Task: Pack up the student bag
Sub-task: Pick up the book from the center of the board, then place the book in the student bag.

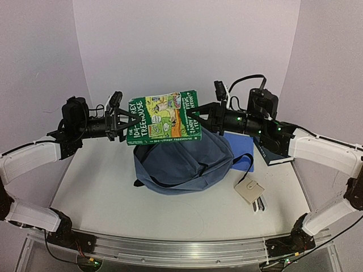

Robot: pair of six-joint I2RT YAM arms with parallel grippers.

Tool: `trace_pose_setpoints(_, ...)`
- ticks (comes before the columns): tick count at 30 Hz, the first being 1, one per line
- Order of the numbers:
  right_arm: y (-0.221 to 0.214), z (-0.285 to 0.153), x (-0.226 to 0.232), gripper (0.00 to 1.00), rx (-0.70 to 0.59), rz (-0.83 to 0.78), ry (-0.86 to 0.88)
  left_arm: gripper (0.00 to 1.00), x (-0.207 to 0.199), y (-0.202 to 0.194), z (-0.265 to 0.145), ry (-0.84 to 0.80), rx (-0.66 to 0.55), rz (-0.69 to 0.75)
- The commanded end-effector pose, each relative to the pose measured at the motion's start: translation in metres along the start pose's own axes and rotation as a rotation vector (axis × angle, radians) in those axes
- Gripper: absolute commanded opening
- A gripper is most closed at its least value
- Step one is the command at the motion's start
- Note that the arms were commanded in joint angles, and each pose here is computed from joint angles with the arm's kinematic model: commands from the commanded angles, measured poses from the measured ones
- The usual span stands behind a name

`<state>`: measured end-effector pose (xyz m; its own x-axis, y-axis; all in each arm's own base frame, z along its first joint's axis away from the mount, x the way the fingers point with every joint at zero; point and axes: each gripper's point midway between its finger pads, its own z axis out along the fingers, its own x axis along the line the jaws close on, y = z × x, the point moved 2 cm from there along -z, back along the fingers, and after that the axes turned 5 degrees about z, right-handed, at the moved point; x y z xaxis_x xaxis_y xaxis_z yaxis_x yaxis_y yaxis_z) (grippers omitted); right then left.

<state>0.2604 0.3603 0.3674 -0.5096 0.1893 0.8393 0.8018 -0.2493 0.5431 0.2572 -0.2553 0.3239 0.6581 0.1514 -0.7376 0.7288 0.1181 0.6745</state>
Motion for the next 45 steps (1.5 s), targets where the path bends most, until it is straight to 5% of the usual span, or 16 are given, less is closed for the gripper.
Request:
trace_pose_setpoints(1, 0.024, -0.013, 0.063, 0.00, -0.094, -0.078, 0.233, 0.88, -0.040, 0.009, 0.001, -0.115, 0.017, 0.077)
trace_pose_setpoints(12, 0.020, 0.000, 0.013, 0.00, -0.115, -0.102, 0.040, 0.02, -0.026, 0.011, -0.001, -0.032, -0.036, -0.002)
trace_pose_setpoints(19, 0.007, -0.004, -0.074, 0.75, -0.110, -0.248, -0.412, 0.00, 0.020, 0.021, -0.027, 0.297, -0.123, -0.118)
trace_pose_setpoints(23, -0.028, 0.014, -0.097, 0.93, 0.012, -0.356, -0.538, 0.00, 0.057, 0.032, -0.073, 0.450, -0.240, -0.245)
trace_pose_setpoints(28, -0.089, 0.055, -0.117, 0.92, 0.211, -0.480, -0.573, 0.00, 0.089, 0.032, -0.111, 0.563, -0.337, -0.358)
trace_pose_setpoints(36, -0.158, 0.103, -0.155, 0.66, 0.454, -0.557, -0.585, 0.00, 0.095, 0.028, -0.124, 0.615, -0.366, -0.382)
trace_pose_setpoints(45, -0.154, 0.115, -0.192, 0.52, 0.418, -0.609, -0.751, 0.00, 0.093, 0.018, -0.124, 0.614, -0.331, -0.394)
